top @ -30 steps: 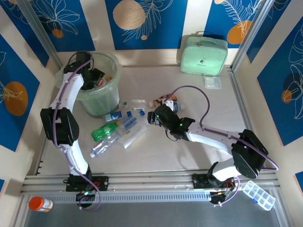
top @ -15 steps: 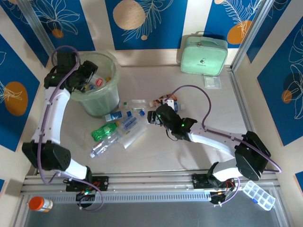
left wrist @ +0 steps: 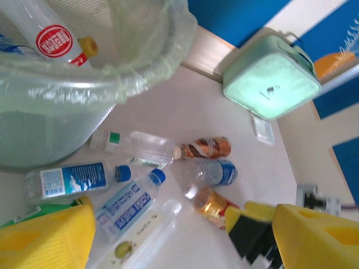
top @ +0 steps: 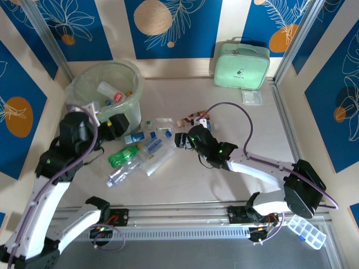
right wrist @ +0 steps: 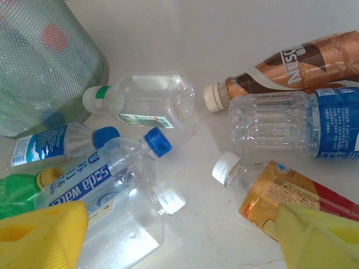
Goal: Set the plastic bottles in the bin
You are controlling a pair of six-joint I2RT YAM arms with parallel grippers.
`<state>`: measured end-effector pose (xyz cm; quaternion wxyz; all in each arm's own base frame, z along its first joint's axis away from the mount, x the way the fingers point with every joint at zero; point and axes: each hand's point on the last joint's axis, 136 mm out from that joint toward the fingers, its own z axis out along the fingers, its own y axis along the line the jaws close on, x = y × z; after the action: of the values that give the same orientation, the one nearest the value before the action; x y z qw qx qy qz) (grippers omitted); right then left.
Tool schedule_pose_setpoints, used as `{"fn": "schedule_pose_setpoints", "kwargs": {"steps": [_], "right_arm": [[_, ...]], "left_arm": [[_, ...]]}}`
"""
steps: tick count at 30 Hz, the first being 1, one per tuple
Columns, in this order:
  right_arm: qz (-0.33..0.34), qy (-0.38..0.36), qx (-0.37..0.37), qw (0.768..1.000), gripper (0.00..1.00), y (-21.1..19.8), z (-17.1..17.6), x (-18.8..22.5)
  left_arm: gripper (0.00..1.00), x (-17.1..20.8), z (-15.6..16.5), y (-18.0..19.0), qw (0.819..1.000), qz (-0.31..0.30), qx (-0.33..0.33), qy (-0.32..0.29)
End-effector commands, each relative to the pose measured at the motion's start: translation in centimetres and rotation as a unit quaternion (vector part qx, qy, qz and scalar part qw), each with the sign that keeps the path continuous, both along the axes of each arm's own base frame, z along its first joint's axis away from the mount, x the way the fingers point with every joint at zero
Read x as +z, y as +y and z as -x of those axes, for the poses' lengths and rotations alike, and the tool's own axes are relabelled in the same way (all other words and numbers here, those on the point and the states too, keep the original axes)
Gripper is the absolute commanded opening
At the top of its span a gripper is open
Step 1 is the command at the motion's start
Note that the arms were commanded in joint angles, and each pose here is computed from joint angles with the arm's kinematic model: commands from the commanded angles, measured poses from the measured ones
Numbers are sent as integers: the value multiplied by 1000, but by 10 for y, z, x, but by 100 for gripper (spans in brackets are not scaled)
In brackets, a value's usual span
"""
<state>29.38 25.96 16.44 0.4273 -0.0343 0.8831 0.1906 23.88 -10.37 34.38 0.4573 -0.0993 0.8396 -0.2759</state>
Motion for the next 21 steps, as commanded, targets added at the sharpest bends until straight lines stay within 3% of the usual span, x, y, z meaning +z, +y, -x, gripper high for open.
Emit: {"fn": "schedule_pose_setpoints", "kwargs": {"steps": [1,5,11,21], "right_arm": [[-7,-14,25,1000,87,8,2,7],[17,-5,32,999,87,10,-1,2],[66,-12,40,997,87,8,-7,-5],[156,71,-8,985,89,-44,-48,-38]], "left_arm": [[82,-20,13,-1,999,-36,-34,-11],[79,-63,27,-32,994,-9,-108,27],[79,-121,19,-58,989,-38,-135,50],[78,-146,-12,-107,985,-19,-166,30]]}}
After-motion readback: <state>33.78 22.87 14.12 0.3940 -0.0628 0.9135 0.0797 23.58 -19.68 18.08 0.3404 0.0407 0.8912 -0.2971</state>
